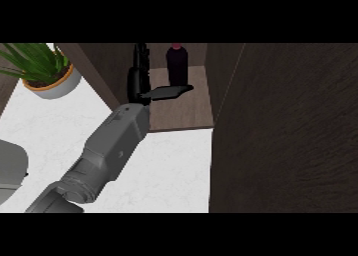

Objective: Pick up the wine, place it into the cabinet and close the cabinet

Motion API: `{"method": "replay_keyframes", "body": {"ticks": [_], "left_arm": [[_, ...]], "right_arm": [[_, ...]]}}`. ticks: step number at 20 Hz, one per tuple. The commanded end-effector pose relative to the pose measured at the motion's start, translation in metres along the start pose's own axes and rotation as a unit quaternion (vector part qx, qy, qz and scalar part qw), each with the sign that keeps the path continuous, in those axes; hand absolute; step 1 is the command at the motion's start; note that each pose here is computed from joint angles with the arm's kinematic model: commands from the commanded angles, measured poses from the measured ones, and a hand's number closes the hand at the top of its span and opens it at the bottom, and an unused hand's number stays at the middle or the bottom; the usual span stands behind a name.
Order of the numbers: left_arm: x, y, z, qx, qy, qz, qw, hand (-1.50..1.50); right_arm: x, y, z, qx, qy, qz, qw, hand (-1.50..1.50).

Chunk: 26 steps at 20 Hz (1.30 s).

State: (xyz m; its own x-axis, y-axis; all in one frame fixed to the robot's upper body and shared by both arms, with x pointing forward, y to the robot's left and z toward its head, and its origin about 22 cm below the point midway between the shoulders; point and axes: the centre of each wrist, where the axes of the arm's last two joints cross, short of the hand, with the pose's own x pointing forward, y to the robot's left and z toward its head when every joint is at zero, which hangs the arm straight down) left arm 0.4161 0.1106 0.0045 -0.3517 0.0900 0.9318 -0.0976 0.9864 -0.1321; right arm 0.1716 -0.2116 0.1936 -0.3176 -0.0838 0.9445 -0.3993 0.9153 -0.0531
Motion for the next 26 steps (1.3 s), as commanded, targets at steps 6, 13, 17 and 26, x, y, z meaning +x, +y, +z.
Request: {"method": "replay_keyframes", "body": {"ticks": [6, 13, 17, 26], "left_arm": [[-0.014, 0.000, 0.042, 0.016, 0.038, 0.018, 0.9990, -1.50], [-0.009, -0.023, 0.107, -0.007, 0.043, 0.019, 0.9989, -1.50], [0.002, -0.038, 0.143, -0.009, 0.021, 0.011, 0.9997, -1.50], [0.054, -0.045, 0.183, -0.008, 0.013, 0.054, 0.9984, -1.50]], "right_arm": [[0.008, -0.003, 0.013, -0.012, -0.017, 0.004, 1.000, -1.50], [0.023, -0.003, 0.012, -0.036, -0.010, 0.016, 0.999, -1.50], [0.023, 0.001, 0.006, -0.027, -0.012, 0.017, 0.999, -1.50], [0.028, 0.002, 0.025, -0.041, -0.015, 0.017, 0.999, -1.50]]}}
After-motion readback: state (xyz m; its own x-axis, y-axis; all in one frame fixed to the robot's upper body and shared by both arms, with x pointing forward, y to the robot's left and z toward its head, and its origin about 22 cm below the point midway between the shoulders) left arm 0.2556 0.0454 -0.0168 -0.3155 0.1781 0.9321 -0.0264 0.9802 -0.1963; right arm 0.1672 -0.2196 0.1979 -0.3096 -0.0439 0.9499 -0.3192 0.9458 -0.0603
